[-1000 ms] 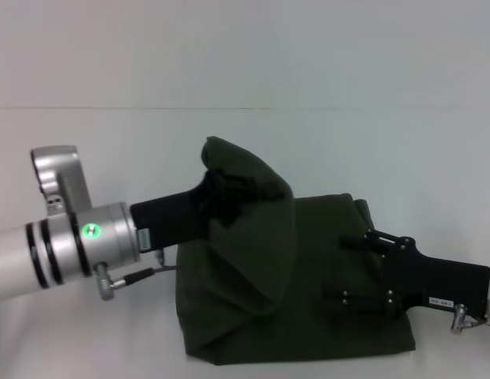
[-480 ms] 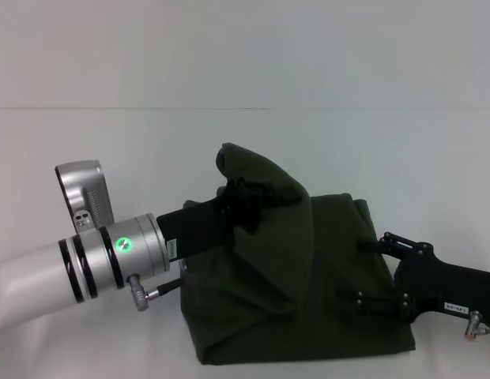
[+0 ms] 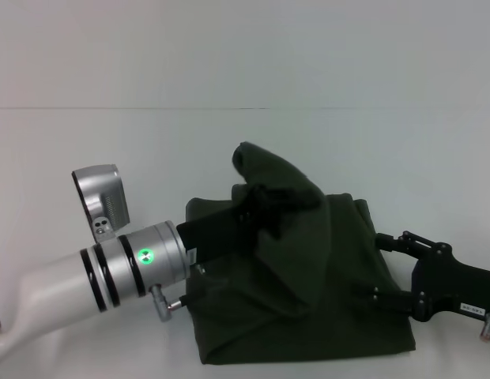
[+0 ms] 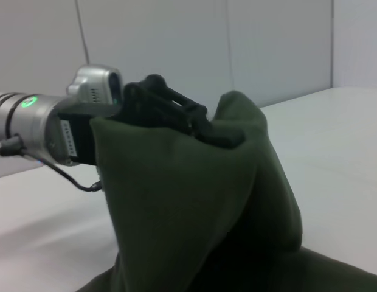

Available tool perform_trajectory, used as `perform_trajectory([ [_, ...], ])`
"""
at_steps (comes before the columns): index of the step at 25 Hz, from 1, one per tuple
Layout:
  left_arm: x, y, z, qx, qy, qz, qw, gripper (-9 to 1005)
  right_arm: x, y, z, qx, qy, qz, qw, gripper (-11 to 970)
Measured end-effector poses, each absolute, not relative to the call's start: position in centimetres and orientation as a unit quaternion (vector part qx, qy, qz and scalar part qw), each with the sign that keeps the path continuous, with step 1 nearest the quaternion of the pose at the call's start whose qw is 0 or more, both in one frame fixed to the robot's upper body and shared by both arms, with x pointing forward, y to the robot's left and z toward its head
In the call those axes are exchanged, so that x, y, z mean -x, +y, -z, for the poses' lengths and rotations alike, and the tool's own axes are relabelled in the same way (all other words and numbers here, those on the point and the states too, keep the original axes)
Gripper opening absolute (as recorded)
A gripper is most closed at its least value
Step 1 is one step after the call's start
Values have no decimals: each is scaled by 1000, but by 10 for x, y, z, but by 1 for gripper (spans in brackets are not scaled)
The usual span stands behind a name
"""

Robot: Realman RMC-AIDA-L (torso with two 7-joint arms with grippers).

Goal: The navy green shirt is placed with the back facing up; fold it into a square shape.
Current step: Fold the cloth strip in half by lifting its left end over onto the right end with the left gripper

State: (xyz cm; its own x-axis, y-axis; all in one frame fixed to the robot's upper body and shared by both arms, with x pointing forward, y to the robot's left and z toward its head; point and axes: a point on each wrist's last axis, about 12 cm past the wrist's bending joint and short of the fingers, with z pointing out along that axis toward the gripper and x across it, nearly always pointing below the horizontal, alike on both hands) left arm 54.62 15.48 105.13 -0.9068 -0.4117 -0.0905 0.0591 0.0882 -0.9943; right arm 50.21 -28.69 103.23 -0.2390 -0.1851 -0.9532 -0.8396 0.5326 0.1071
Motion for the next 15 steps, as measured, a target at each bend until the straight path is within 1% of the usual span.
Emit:
perform_trajectory([
  [4,-543,146,-1052,98,703,672,210,128,-496,-296,-1031,336,723,-320,512,918],
  [8,-543,143,-1052,96,705,669,214,135,-490,-304,-1029,318,729,-312,519,917],
  [13,-547,149,-1056,95,700,675,216,323,-481,-313,-1025,304,738,-306,519,917],
  [15,-549,157,-1063,81,693,681,221,480,-475,-322,-1022,289,747,-296,520,916],
])
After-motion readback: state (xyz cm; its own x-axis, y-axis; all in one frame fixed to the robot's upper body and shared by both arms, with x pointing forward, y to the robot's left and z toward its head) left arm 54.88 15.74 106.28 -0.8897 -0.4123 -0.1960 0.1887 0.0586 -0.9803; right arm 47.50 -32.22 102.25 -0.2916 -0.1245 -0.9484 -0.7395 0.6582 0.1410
